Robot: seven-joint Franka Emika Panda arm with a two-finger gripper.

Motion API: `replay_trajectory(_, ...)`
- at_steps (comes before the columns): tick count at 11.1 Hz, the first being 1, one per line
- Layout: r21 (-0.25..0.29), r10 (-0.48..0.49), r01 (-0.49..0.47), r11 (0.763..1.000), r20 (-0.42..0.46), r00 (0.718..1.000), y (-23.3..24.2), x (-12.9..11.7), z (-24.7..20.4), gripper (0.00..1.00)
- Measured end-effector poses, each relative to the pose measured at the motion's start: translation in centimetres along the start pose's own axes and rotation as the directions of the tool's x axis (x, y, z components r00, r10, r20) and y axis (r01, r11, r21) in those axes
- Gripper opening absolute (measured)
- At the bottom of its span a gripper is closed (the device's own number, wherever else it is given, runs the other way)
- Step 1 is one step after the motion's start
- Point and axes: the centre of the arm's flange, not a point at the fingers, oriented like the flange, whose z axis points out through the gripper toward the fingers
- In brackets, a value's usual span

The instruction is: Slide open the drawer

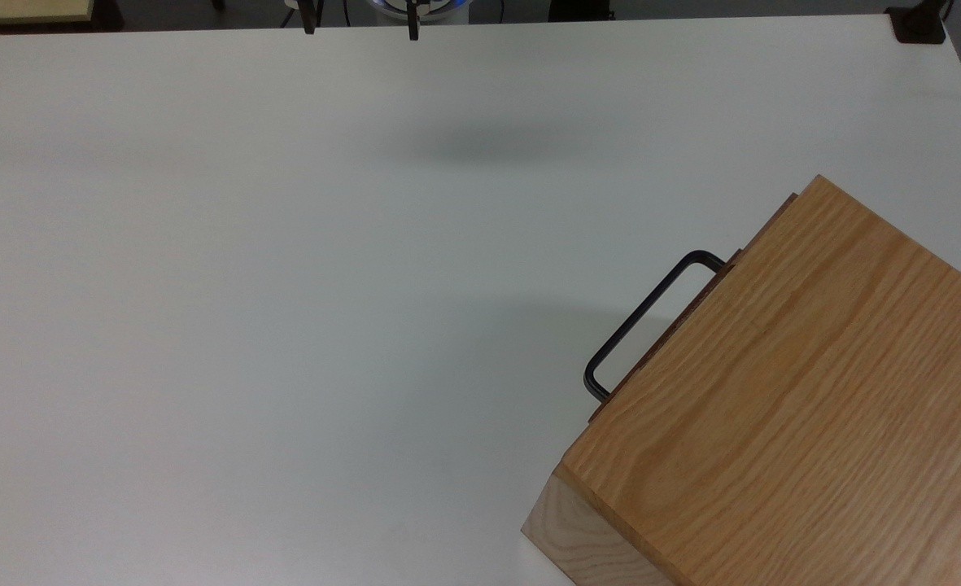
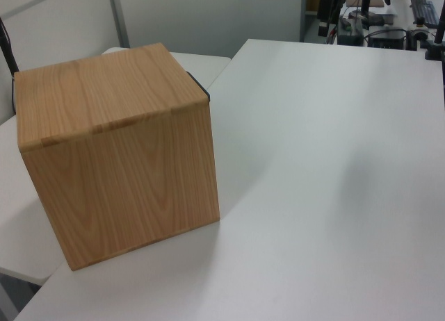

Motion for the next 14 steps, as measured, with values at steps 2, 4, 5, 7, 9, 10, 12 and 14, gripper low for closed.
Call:
replay_trajectory(2, 0.001, 0.067, -0.067, 0.998, 0.016, 0.998, 0.0, 0.4, 1.0, 1.00)
replay_trajectory(4, 0.040, 0.265, -0.263, 0.964, -0.035, 0.964, -1.1, 1.8, 1.5, 1.00)
replay_trajectory(5, 0.066, 0.362, -0.358, 0.931, -0.065, 0.930, -2.3, 2.6, 2.0, 1.00)
replay_trajectory(7, 0.139, 0.516, -0.501, 0.854, -0.097, 0.851, -5.6, 4.3, 3.4, 1.00)
replay_trajectory(9, 0.249, 0.639, -0.598, 0.761, -0.136, 0.757, -9.0, 5.9, 4.2, 1.00)
replay_trajectory(10, 0.317, 0.692, -0.630, 0.709, -0.141, 0.708, -11.0, 6.6, 4.4, 1.00)
replay_trajectory(12, 0.414, 0.758, -0.662, 0.625, -0.123, 0.640, -14.2, 8.2, 5.2, 1.00)
replay_trajectory(14, 0.478, 0.754, -0.620, 0.623, -0.154, 0.639, -16.0, 10.0, 6.4, 0.96)
